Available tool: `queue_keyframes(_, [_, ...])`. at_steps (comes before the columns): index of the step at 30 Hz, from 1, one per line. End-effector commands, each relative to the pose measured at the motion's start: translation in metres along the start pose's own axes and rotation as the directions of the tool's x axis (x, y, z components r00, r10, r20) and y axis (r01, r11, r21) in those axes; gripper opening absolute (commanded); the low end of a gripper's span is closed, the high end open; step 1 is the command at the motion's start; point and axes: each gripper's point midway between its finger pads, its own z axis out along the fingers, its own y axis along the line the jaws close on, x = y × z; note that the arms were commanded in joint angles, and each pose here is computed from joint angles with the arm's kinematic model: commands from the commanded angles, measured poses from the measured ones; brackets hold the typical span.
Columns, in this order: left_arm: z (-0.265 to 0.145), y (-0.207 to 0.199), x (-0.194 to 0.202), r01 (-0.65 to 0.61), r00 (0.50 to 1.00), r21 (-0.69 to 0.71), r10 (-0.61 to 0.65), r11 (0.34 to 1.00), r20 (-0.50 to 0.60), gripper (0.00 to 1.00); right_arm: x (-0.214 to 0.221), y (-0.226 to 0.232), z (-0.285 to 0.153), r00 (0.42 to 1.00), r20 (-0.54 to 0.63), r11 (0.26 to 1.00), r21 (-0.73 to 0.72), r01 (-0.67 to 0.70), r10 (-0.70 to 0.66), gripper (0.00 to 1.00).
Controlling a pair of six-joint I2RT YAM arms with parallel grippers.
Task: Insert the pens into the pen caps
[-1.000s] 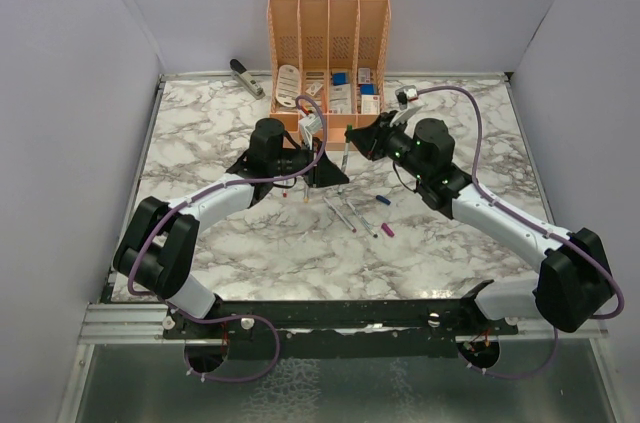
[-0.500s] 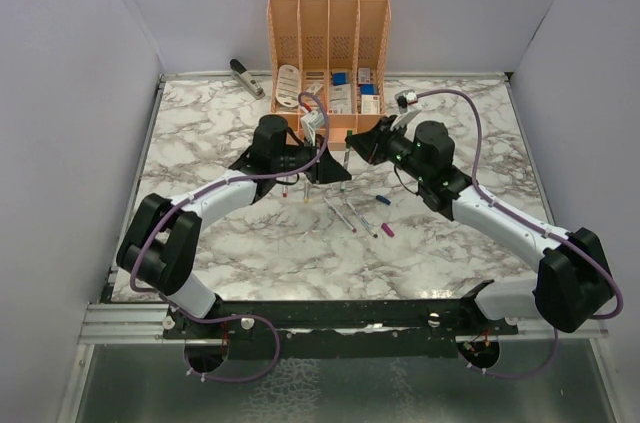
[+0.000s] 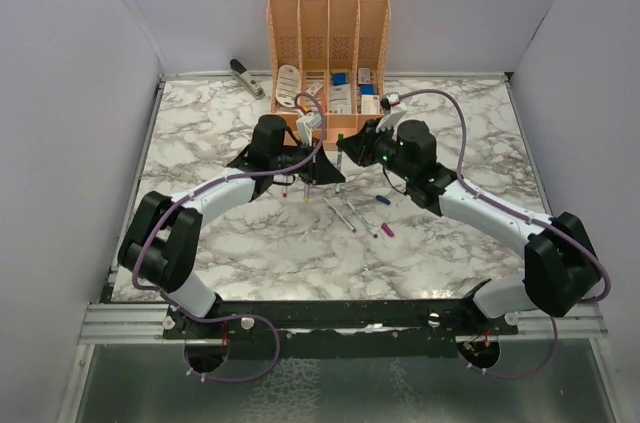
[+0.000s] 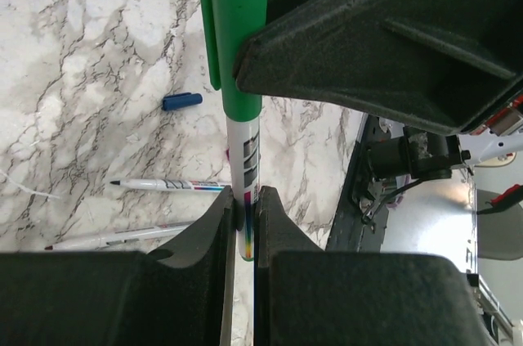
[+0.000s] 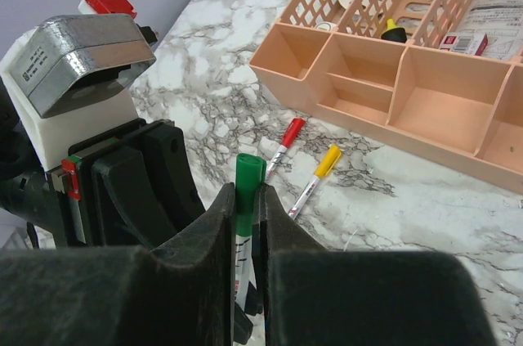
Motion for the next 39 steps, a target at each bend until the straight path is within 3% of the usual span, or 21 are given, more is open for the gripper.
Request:
queue_keyframes(1, [-0.023,-0.018,-0.102,-0.212,0.933,-0.064,0.222,0.975,0.285,0.00,0.118,0.006,-0.019,0.920,-0.391,1.000,0.012,-0.005,0.009,0.01])
queue_keyframes(9, [-0.038,-0.006,-0.116,-0.201,0.922,-0.098,0.222,0.975,0.316,0.00,0.141,0.009,-0.019,0.897,-0.441,0.998,0.051,0.021,0.004,0.01])
queue_keyframes(18, [-0.027,0.009,-0.053,-0.067,0.982,-0.003,0.066,0.998,0.177,0.00,0.067,0.014,0.018,0.966,-0.254,0.989,0.128,0.078,-0.043,0.01])
queue_keyframes(26, [-0.034,0.019,-0.032,-0.009,0.984,-0.055,0.019,0.998,0.178,0.00,0.056,0.018,0.040,0.962,-0.266,0.986,0.134,0.102,-0.063,0.01])
queue_keyframes(29, [-0.032,0.028,-0.030,0.023,0.985,-0.084,-0.007,0.996,0.175,0.00,0.061,0.023,0.039,0.960,-0.273,0.991,0.101,0.091,-0.061,0.03])
queue_keyframes(31, [-0.030,0.036,-0.027,0.048,0.986,-0.112,-0.029,0.993,0.163,0.00,0.058,0.024,0.037,0.963,-0.262,0.991,0.099,0.088,-0.059,0.13])
queue_keyframes(33, [-0.028,0.047,-0.023,0.072,0.989,-0.153,-0.051,0.986,0.138,0.00,0.052,0.023,0.033,0.969,-0.240,0.990,0.112,0.091,-0.062,0.16])
queue_keyframes(39, [-0.031,0.101,-0.003,0.134,0.990,-0.410,-0.137,0.902,0.021,0.00,0.023,0.022,0.021,0.979,-0.179,0.980,0.150,0.128,-0.100,0.23])
